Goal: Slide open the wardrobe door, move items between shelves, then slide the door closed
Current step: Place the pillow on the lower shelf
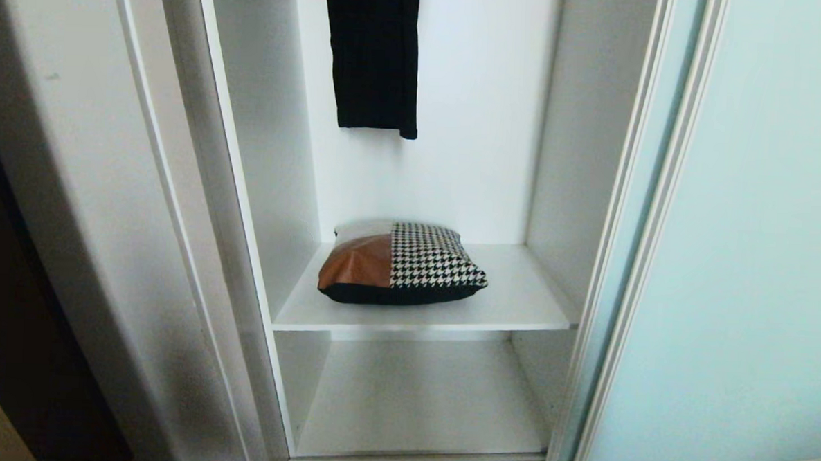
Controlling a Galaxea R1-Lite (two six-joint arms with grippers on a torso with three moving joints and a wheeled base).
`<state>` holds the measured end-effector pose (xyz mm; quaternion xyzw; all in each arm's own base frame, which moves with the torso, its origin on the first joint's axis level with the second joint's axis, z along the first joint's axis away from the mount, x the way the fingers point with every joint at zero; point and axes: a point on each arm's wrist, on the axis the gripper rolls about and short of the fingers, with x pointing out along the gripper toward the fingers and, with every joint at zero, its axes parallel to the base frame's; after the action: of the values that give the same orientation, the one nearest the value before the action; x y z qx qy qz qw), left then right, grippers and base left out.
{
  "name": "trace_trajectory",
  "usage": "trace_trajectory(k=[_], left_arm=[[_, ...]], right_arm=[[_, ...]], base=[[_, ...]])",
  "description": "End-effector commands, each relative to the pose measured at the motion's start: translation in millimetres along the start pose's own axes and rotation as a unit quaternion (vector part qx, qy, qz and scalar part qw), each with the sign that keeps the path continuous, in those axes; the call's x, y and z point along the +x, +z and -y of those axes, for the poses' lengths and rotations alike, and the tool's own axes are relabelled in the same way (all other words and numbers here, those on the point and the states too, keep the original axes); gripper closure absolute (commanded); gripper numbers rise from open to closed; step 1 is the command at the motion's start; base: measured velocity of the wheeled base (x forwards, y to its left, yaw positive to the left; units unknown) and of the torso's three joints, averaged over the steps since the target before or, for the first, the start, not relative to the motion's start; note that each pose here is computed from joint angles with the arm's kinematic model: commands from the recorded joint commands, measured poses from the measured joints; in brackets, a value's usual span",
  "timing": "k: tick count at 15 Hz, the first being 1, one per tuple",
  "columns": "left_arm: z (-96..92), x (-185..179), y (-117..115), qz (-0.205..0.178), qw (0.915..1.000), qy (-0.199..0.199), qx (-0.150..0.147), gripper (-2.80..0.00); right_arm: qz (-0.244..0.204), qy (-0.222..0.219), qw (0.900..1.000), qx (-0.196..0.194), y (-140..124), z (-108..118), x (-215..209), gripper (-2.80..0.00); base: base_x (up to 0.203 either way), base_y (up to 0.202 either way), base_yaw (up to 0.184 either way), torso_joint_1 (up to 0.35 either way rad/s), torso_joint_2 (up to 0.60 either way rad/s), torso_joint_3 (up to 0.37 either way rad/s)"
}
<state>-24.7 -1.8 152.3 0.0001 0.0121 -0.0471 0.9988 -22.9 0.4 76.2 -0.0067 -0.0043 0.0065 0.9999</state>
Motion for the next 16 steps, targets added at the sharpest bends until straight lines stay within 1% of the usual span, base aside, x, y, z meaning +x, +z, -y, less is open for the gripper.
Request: trace_trajectory(k=[1,2,4,6,8,9,11,14,16], left_arm=[[-3.0,46.3,53.5,-0.077,0.9954,-0.022,-0.054,0.0],[-4.4,68.0,69.2,-0.102,0.9913,-0.03,-0.078,0.0],[-7.6,117.6,89.3,-0.153,0.9801,-0.047,-0.117,0.0],[-10.1,165.1,95.4,-0.194,0.9673,-0.068,-0.148,0.0],[-8.9,211.3,90.4,-0.238,0.9504,-0.1,-0.173,0.0],[-6.3,231.0,85.9,-0.257,0.9426,-0.113,-0.18,0.0],[-2.0,275.0,72.3,-0.293,0.9274,-0.126,-0.195,0.0],[5.4,330.5,51.7,-0.325,0.9108,-0.132,-0.218,0.0],[10.8,362.6,44.1,-0.333,0.9,-0.127,-0.251,0.0]], right_arm=[[0.0,0.0,1.0,0.0,0.0,0.0,0.0,0.0],[0.0,0.0,1.0,0.0,0.0,0.0,0.0,0.0],[0.0,0.0,1.0,0.0,0.0,0.0,0.0,0.0],[0.0,0.0,1.0,0.0,0.0,0.0,0.0,0.0],[0.0,0.0,1.0,0.0,0.0,0.0,0.0,0.0],[0.0,0.0,1.0,0.0,0.0,0.0,0.0,0.0],[0.0,0.0,1.0,0.0,0.0,0.0,0.0,0.0],[0.0,0.0,1.0,0.0,0.0,0.0,0.0,0.0],[0.0,0.0,1.0,0.0,0.0,0.0,0.0,0.0]], base=[[0.0,0.0,0.0,0.0,0.0,0.0],[0.0,0.0,0.0,0.0,0.0,0.0],[0.0,0.0,0.0,-0.001,0.0,0.02],[0.0,0.0,0.0,0.0,0.0,0.0],[0.0,0.0,0.0,0.0,0.0,0.0],[0.0,0.0,0.0,0.0,0.0,0.0],[0.0,0.0,0.0,0.0,0.0,0.0],[0.0,0.0,0.0,0.0,0.0,0.0],[0.0,0.0,0.0,0.0,0.0,0.0]])
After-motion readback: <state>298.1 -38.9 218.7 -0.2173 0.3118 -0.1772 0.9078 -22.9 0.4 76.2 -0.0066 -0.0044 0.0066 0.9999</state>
